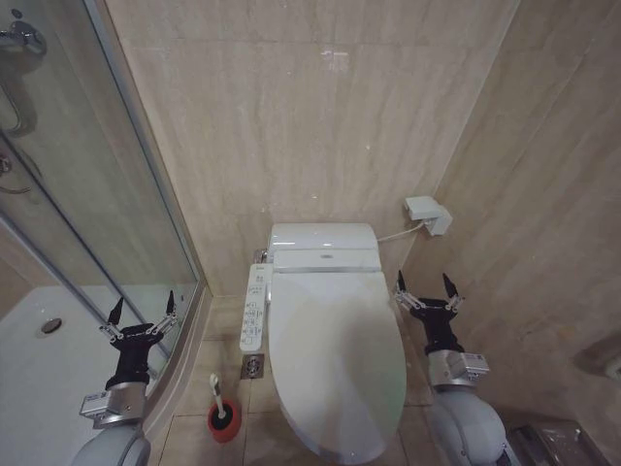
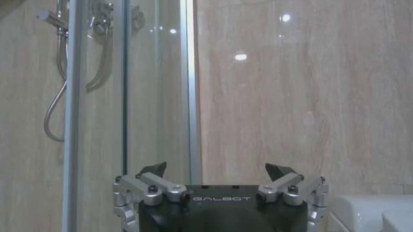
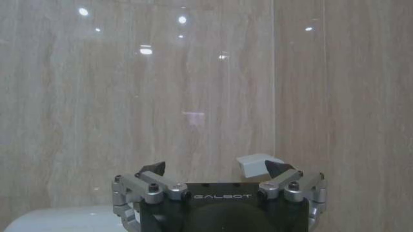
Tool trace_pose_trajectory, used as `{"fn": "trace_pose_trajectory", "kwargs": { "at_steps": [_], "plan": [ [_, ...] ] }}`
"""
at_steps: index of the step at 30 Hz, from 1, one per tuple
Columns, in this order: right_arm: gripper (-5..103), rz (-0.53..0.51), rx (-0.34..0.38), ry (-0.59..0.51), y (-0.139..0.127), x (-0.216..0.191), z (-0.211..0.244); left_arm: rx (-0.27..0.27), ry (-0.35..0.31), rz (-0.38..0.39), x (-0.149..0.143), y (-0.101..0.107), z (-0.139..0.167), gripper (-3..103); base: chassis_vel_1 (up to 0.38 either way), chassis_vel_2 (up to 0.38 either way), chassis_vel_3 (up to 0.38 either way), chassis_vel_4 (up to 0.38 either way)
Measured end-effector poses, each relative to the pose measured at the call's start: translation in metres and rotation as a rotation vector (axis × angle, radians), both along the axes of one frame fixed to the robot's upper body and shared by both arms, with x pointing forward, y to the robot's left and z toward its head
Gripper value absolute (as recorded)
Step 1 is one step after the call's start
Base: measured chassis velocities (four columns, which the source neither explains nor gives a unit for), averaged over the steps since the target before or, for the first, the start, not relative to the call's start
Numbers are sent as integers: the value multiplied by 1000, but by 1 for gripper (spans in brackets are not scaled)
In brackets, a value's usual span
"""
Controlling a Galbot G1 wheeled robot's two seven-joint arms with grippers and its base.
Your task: Open the toilet lid, clean the toilet bowl with a toilet brush, close the toilet lid, and flush.
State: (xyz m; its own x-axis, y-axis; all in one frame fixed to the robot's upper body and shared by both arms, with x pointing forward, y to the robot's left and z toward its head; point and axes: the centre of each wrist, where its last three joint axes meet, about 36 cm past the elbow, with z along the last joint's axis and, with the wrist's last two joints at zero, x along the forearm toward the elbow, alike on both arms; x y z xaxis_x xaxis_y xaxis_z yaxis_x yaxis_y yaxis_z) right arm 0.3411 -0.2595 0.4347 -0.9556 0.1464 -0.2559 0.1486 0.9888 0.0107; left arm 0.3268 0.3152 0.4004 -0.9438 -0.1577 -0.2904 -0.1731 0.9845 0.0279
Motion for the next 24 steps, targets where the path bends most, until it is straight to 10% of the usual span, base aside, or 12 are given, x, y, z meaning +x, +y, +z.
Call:
{"fn": "trace_pose_trajectory", "kwargs": {
  "at_steps": [24],
  "plan": [
    [100, 0, 0, 0, 0, 0, 0, 2, -11, -12, -2, -2, -2, 100, -28, 28, 30, -27]
  ]
}}
